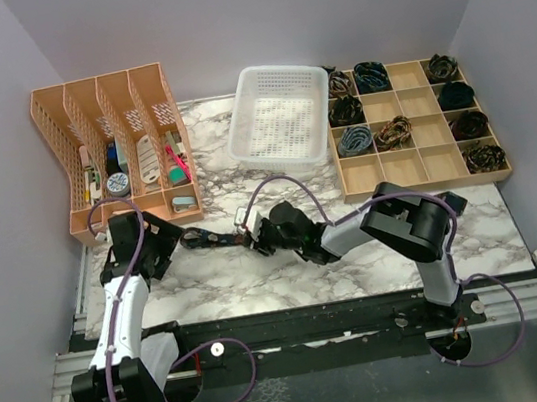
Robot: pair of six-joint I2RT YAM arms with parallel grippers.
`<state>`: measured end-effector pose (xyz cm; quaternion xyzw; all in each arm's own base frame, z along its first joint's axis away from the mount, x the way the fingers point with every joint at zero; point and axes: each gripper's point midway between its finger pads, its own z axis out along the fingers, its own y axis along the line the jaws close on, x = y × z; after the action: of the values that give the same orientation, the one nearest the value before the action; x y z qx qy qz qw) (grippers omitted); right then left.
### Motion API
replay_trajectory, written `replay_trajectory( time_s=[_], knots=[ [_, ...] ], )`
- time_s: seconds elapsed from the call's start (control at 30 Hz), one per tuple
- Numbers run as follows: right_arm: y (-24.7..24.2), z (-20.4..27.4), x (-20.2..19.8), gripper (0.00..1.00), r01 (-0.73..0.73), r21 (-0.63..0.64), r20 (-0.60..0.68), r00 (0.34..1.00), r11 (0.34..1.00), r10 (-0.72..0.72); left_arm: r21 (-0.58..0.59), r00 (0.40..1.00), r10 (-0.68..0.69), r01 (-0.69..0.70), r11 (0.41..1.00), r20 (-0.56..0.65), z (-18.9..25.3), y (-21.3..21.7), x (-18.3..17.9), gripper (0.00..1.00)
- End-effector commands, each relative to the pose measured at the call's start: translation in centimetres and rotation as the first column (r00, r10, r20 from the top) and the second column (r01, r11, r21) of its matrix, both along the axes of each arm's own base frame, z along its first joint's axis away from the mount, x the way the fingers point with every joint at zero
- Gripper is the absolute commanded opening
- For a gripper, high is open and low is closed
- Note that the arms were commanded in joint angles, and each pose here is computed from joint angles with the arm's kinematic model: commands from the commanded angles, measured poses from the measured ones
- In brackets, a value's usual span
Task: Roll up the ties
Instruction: Flatten out the tie at the center of the board.
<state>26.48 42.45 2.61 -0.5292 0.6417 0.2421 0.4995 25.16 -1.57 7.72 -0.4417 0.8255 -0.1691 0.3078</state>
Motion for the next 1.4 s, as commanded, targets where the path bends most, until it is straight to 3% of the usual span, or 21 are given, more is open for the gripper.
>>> replay_trajectory(
  time_s=[0.0, 0.1, 0.2, 0.33, 0.47, 0.57, 0.7, 0.8, 1.2, 1.37],
  knots=[
    [-2.0, -2.3, -0.5, 0.40, 0.056, -0.078, -0.081, 0.995, 0.995, -0.062, 0.001, 0.990, -0.117, 0.117, 0.993, 0.073, 0.7, -1.0, 1.5, 0.93],
    [-1.2, -0.5, -1.7, 0.51, 0.000, -0.017, -0.118, 0.993, 1.000, -0.002, 0.007, 0.989, -0.130, 0.130, 0.992, 0.074, 0.5, -1.1, 1.4, 0.94],
    [-0.1, 2.1, -2.2, 0.71, -0.020, 0.024, -0.167, 0.986, 1.000, 0.024, 0.021, 0.993, -0.090, 0.088, 0.996, 0.080, 0.7, -0.5, 1.0, 0.94],
    [2.5, 5.1, -1.0, 0.75, 0.105, 0.045, -0.354, 0.932, 0.993, -0.083, 0.084, 0.998, 0.017, -0.022, 0.996, 0.062, 1.1, 1.5, 0.5, 0.94],
    [4.7, 5.9, 1.0, 0.62, 0.272, 0.028, -0.505, 0.834, 0.962, -0.221, 0.168, 0.995, 0.098, -0.102, 0.981, 0.034, 1.4, 3.6, 0.0, 0.93],
    [5.2, 4.8, 2.4, 0.50, 0.444, -0.002, -0.611, 0.709, 0.896, -0.352, 0.221, 0.990, 0.137, -0.138, 0.966, 0.020, 1.8, 4.8, -0.5, 0.93],
    [7.0, 3.3, 2.7, 0.35, 0.475, -0.042, -0.685, 0.627, 0.879, -0.371, 0.252, 0.988, 0.156, -0.156, 0.955, 0.019, 2.1, 5.4, -0.6, 0.92],
    [8.3, 2.8, 2.8, 0.25, 0.462, -0.039, -0.711, 0.610, 0.886, -0.349, 0.249, 0.989, 0.145, -0.144, 0.958, 0.016, 1.9, 5.2, -0.7, 0.92],
    [10.0, 2.2, 2.8, 0.23, 0.405, -0.061, -0.725, 0.611, 0.912, -0.319, 0.171, 0.995, 0.096, -0.095, 0.981, 0.001, 0.4, 3.5, -0.8, 0.92],
    [11.3, 1.6, 2.2, 0.24, 0.333, -0.073, -0.729, 0.626, 0.940, -0.278, 0.118, 0.996, 0.084, -0.084, 0.989, 0.004, -0.7, 2.6, -0.8, 0.83]
  ],
)
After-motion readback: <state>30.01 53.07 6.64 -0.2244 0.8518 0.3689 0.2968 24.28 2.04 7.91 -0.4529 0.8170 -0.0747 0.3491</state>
